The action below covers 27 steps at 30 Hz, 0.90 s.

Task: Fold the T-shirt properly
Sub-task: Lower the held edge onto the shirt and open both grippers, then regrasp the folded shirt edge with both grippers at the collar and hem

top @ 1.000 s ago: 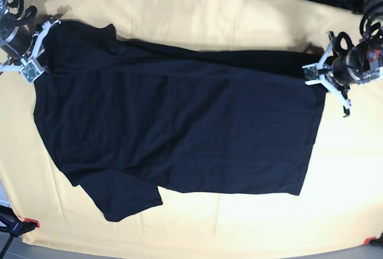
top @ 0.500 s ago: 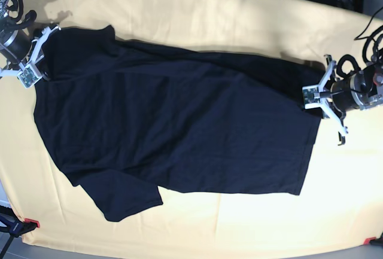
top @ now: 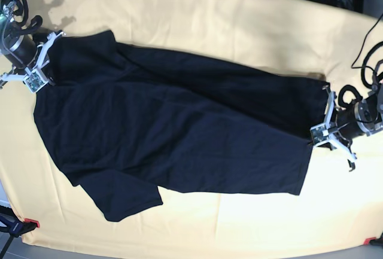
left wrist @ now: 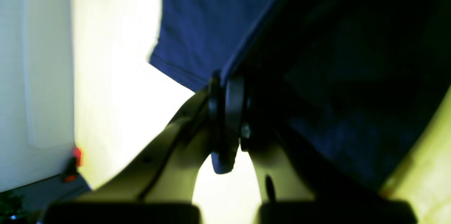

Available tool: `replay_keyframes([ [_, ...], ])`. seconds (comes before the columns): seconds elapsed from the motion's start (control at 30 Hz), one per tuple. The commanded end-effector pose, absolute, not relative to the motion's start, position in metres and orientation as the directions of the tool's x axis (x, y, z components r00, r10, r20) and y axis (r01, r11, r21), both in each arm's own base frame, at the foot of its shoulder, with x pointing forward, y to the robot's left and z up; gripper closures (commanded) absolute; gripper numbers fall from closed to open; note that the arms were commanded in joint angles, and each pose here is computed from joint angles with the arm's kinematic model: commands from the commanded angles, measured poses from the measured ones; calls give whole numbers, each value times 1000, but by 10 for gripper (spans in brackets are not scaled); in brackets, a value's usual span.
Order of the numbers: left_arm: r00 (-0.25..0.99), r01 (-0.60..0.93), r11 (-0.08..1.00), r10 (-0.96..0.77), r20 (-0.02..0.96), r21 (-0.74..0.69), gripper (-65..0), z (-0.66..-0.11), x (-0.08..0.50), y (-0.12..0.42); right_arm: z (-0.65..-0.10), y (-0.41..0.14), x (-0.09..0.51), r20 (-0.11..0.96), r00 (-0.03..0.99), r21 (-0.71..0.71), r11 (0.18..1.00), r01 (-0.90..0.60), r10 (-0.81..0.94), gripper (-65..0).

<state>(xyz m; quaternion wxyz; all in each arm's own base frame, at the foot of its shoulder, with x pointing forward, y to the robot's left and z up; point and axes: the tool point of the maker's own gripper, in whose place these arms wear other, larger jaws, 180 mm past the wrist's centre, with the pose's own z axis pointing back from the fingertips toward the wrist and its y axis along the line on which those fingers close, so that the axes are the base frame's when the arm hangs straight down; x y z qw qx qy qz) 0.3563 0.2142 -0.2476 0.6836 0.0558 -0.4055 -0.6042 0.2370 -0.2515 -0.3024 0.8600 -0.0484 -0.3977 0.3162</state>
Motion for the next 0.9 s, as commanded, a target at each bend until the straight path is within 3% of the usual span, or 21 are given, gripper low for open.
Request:
replay_keyframes([
  [0.0, -84, 759, 271, -861, 502, 592, 0, -229, 363, 214, -294, -251, 243, 667, 453, -359, 788, -500, 591, 0],
  [0.17, -77, 798, 280, -831, 551, 534, 0, -244, 359, 199, -291, -248, 251, 681, 439, -365, 791, -491, 587, 0],
  [0.43, -8, 775, 381, -792, 610, 505, 0, -254, 376, 207, -279, -261, 265, 702, 432, -415, 818, -397, 566, 0],
  [0.47, -9, 763, 394, -786, 618, 512, -20, -251, 381, 209, -276, -266, 268, 711, 438, -421, 832, -362, 550, -38],
  [0.57, 8, 757, 421, -771, 637, 500, -259, -248, 385, 213, -270, -273, 276, 728, 441, -424, 850, -313, 526, -284],
  [0.6, 16, 759, 428, -766, 642, 492, -310, -249, 384, 213, -270, -273, 276, 728, 440, -424, 849, -314, 526, -318],
  [0.67, 37, 766, 447, -748, 663, 461, -344, -250, 382, 211, -270, -272, 275, 731, 438, -418, 851, -318, 523, -319],
  [0.8, 63, 772, 474, -720, 691, 424, -316, -249, 380, 208, -272, -267, 273, 722, 432, -417, 838, -353, 541, -286],
  [0.87, 84, 777, 491, -701, 708, 394, -167, -250, 379, 206, -276, -264, 271, 721, 447, -392, 843, -369, 530, -170],
])
